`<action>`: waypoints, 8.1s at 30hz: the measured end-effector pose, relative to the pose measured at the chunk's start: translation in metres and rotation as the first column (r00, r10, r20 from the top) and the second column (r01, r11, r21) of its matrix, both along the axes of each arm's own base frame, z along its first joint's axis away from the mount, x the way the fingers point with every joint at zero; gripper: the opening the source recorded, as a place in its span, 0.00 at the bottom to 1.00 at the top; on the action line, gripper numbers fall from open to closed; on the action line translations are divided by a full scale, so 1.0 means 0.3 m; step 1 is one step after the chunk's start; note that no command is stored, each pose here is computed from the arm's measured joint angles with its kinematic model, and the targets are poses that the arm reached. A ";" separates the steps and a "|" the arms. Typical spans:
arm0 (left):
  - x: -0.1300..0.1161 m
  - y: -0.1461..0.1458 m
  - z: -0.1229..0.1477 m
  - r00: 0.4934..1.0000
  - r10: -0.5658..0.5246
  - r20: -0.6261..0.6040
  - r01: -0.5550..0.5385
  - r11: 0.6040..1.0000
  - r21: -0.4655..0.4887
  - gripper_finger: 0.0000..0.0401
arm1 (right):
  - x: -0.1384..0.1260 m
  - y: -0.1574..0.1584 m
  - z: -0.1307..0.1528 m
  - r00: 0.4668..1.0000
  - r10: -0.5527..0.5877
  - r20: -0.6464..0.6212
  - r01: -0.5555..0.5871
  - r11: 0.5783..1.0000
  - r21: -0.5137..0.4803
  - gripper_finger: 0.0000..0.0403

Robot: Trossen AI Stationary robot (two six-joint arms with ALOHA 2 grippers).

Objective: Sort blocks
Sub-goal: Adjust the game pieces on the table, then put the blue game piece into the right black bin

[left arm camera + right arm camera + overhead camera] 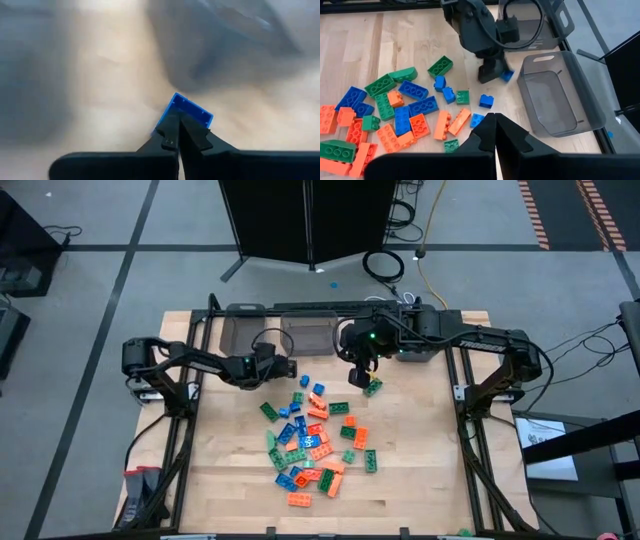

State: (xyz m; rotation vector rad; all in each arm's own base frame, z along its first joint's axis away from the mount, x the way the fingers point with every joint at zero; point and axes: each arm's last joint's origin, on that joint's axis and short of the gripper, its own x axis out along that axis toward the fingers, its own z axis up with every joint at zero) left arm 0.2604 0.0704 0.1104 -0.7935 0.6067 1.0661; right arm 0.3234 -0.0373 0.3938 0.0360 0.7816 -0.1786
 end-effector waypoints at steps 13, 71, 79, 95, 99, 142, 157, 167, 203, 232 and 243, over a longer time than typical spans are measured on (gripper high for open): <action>0.172 -0.170 0.148 0.873 -0.400 0.277 0.447 0.884 -0.133 0.00 | -0.008 0.019 -0.010 0.996 0.069 -0.047 -0.069 0.998 -0.009 0.00; -0.342 -0.225 0.740 0.759 -0.627 0.178 0.539 0.757 0.369 0.40 | 0.180 -0.107 -0.817 0.845 -0.424 -0.327 0.510 0.823 0.251 0.66; -0.340 -0.225 0.718 0.766 -0.621 0.167 0.541 0.762 0.357 0.40 | 0.164 -0.103 -0.830 0.808 -0.443 -0.388 0.553 0.798 0.239 0.66; -0.339 -0.223 0.716 0.776 -0.610 0.159 0.528 0.767 0.363 0.40 | 0.108 -0.141 -0.785 0.748 -0.433 -0.502 0.588 0.784 0.199 0.66; -0.340 -0.223 0.716 0.778 -0.609 0.155 0.527 0.767 0.366 0.40 | 0.122 -0.149 -0.713 0.775 -0.444 -0.450 0.576 0.789 0.213 0.66; -0.342 -0.221 0.714 0.791 -0.595 0.144 0.515 0.774 0.369 0.40 | 0.147 -0.077 -0.810 0.723 -0.438 -0.534 0.594 0.789 0.158 0.28; -0.333 -0.221 0.700 0.799 -0.591 0.112 0.524 0.776 0.351 0.40 | -0.199 -0.325 -0.413 0.597 -0.660 -0.456 0.724 0.688 -0.049 0.28; -0.309 -0.222 0.685 0.802 -0.591 0.087 0.535 0.776 0.335 0.40 | -0.413 -0.520 -0.352 0.435 -0.778 -0.453 0.852 0.519 -0.074 0.28; -0.420 -0.208 0.718 0.846 -0.528 0.080 0.457 0.794 0.401 0.40 | -0.318 -0.493 -0.413 0.785 -0.514 -0.345 0.619 0.669 0.411 0.65; -0.482 -0.203 0.711 0.859 -0.510 0.036 0.459 0.801 0.384 0.40 | 0.329 -0.137 -0.568 0.885 0.382 -0.266 -0.395 0.919 0.005 0.64; -0.484 -0.203 0.708 0.859 -0.511 0.027 0.464 0.801 0.380 0.40 | 0.368 -0.073 -0.704 0.808 0.461 -0.366 -0.484 0.875 0.034 0.64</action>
